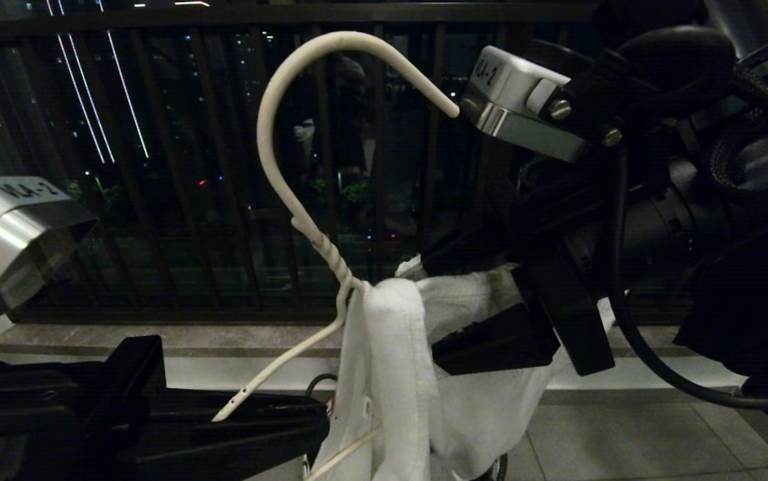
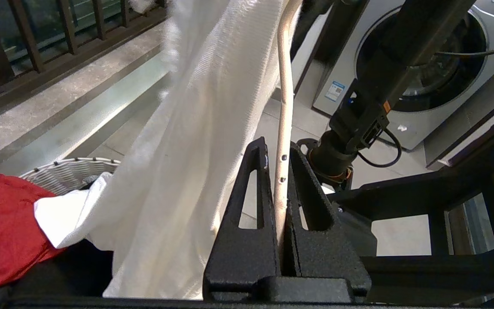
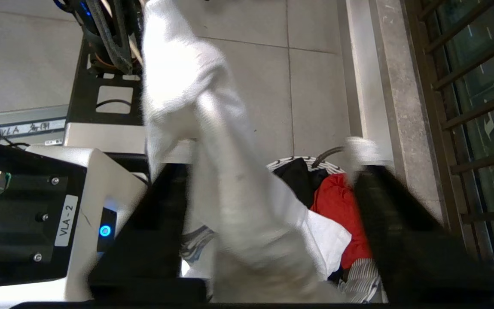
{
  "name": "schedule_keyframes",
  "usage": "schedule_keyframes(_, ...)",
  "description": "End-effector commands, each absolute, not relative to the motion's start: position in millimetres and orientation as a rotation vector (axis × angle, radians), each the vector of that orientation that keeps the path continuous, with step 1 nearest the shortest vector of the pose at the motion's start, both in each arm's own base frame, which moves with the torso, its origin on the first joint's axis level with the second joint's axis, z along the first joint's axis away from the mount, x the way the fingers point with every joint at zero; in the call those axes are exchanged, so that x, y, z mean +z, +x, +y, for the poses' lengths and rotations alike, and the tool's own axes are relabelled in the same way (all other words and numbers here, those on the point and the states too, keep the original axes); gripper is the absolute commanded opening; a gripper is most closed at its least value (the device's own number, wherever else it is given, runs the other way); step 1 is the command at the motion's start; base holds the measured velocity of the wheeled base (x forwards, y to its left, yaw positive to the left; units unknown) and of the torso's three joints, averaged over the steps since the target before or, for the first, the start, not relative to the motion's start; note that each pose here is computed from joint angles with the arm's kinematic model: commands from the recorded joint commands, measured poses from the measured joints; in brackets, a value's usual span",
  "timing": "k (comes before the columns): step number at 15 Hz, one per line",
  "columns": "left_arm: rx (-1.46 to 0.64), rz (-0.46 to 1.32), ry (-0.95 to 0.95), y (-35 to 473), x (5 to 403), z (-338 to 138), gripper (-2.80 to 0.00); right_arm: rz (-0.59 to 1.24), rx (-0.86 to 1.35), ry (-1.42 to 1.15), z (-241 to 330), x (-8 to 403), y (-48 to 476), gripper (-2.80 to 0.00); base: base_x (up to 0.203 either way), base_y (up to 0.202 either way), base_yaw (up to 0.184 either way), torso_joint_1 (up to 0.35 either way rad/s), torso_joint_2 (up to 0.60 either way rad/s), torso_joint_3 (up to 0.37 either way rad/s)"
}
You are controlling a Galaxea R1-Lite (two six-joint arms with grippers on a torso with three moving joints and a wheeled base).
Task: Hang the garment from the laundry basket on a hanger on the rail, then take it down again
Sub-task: Hang the clothes on the clothes rack
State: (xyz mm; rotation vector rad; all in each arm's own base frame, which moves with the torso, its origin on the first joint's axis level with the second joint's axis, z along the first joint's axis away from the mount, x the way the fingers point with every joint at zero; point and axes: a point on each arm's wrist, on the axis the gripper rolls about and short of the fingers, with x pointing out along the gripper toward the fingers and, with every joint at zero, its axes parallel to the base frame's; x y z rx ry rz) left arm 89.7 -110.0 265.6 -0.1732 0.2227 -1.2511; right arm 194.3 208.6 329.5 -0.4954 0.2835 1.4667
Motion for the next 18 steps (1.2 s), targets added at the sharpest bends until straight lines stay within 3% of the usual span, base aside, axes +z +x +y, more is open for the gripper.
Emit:
schedule_keyframes(1,-1.253,0.219,-0.174,89.7,265.9,-110.0,-2.8,0.288,1.473,-0.497,208.8,328.6,194.1,-2.8,0.0,0.0,0.0,0.0,0.0,0.0)
schedule_keyframes(18,-1.249,0.179,-0.143,87.6,267.8,-107.0,-2.8,0.283,1.463,-0.495,203.9,332.0,191.1,-2.8,0.0,0.0,0.0,0.0,0.0,0.0)
